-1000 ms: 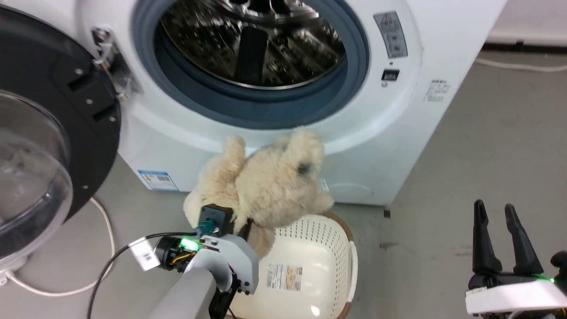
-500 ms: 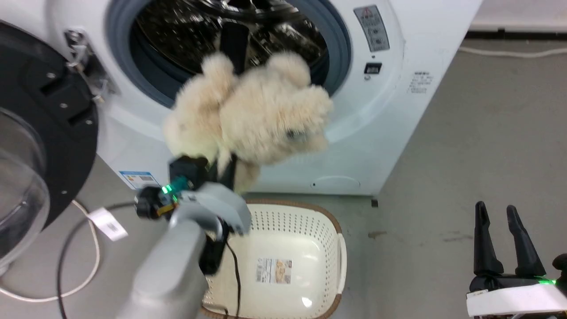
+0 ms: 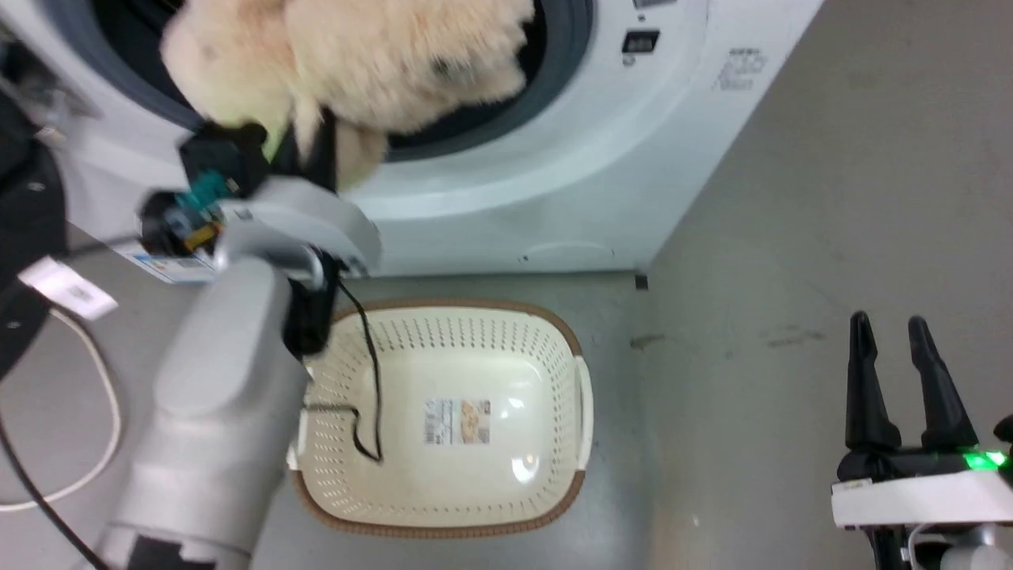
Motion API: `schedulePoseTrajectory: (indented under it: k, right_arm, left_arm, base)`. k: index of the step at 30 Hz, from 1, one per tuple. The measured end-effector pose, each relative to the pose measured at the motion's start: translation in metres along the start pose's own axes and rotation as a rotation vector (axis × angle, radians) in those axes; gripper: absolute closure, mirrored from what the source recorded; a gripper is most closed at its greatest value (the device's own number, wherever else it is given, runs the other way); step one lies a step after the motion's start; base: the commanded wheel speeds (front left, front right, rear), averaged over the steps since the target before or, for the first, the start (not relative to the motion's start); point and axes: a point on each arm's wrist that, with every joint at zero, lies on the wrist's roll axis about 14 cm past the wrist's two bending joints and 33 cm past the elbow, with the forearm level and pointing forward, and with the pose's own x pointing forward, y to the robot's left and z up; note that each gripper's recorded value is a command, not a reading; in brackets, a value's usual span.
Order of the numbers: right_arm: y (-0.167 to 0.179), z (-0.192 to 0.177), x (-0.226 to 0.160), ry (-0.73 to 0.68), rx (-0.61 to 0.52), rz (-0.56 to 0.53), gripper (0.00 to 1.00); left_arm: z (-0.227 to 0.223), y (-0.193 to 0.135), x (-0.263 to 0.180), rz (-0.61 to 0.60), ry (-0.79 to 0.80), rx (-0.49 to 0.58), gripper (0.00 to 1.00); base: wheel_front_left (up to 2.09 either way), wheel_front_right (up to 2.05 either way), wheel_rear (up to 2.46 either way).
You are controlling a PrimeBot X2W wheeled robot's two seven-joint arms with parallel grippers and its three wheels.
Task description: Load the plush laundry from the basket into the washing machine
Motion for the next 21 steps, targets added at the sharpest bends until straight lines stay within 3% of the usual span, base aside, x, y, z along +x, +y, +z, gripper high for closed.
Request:
schedulePoseTrajectory:
  k: [21]
  right_arm:
    - [-0.032, -0.050, 0.021, 0.113, -0.037, -0.077, 0.00]
  left_arm:
    - [-0.027, 0.046, 0.130, 0.016, -0.014, 0.105, 1.00]
  base:
    - [0.00, 0.00, 0.00]
